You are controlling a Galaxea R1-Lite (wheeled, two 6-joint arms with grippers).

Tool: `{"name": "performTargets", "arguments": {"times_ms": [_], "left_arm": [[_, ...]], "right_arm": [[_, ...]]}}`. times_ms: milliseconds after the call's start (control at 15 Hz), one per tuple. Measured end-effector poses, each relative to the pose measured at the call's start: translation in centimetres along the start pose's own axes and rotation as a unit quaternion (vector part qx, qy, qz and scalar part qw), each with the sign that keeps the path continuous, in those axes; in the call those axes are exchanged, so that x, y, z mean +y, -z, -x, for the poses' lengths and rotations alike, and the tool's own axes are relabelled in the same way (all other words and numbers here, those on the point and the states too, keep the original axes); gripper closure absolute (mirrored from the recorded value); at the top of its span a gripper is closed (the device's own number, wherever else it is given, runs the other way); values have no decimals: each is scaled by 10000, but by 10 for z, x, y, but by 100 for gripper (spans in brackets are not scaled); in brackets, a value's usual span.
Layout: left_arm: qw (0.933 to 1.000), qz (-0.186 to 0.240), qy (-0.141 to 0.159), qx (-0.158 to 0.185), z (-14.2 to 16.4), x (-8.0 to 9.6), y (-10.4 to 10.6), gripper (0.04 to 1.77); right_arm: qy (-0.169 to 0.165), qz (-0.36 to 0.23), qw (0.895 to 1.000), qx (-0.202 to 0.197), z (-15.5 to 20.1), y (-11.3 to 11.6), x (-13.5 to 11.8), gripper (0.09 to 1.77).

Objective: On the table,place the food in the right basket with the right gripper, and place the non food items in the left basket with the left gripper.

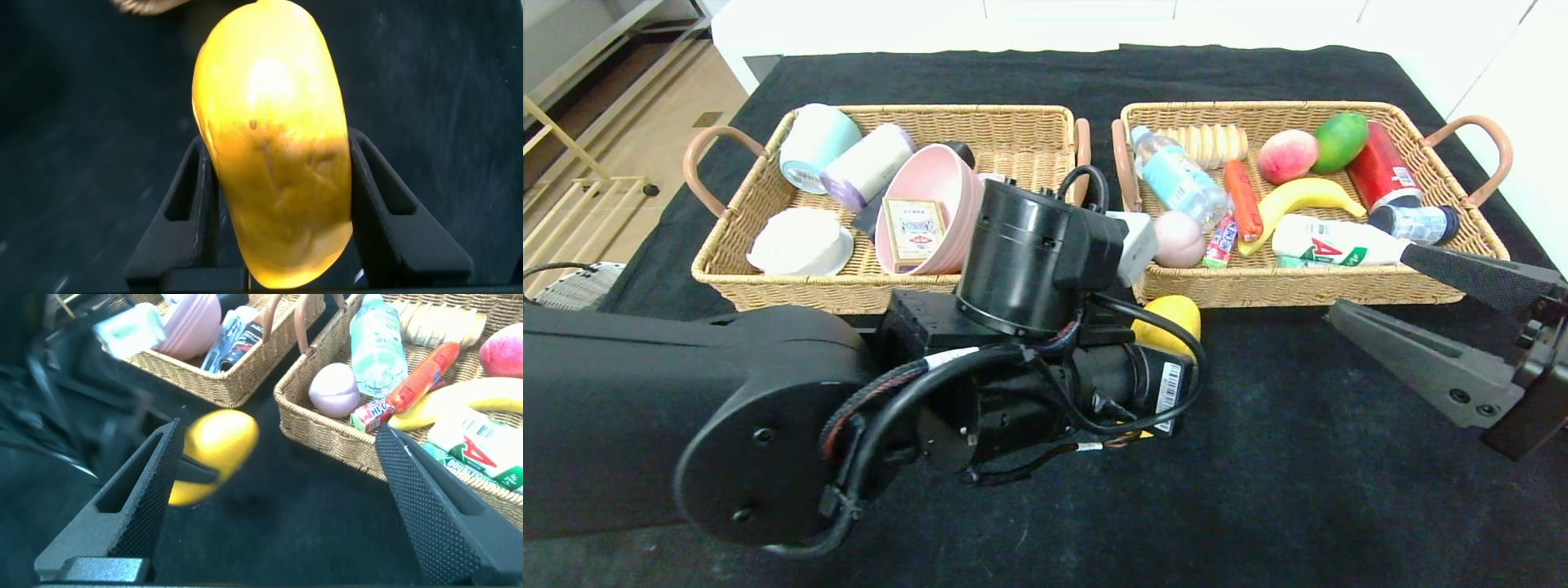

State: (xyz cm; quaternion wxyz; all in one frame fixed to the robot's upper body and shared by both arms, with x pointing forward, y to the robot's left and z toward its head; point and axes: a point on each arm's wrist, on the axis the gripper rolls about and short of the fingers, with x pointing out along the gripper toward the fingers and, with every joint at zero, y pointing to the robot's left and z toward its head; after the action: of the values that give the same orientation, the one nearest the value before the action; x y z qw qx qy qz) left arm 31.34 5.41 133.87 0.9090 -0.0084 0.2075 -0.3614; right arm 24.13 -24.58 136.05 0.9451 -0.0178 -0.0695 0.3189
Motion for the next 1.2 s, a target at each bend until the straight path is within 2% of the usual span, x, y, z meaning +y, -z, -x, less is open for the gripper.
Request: {"name": "performTargets", "arguments": {"times_ms": [267, 467, 1067, 1200], "left_arm": [[10000, -24, 24, 57, -32, -8, -1, 87], [9998, -66, 7, 186, -50, -13, 8, 87], [9991, -137, -62, 395, -68, -13, 23, 87], [9991, -141, -62, 400, -67, -14, 23, 67]], "right_arm": [[15, 10, 10000, -63, 3, -2, 0, 15], [18, 13, 10000, -83, 4, -3, 0, 15], [5, 15, 10000, -66, 4, -2, 1, 15], [0, 15, 10000, -57, 4, -2, 1, 15]]}}
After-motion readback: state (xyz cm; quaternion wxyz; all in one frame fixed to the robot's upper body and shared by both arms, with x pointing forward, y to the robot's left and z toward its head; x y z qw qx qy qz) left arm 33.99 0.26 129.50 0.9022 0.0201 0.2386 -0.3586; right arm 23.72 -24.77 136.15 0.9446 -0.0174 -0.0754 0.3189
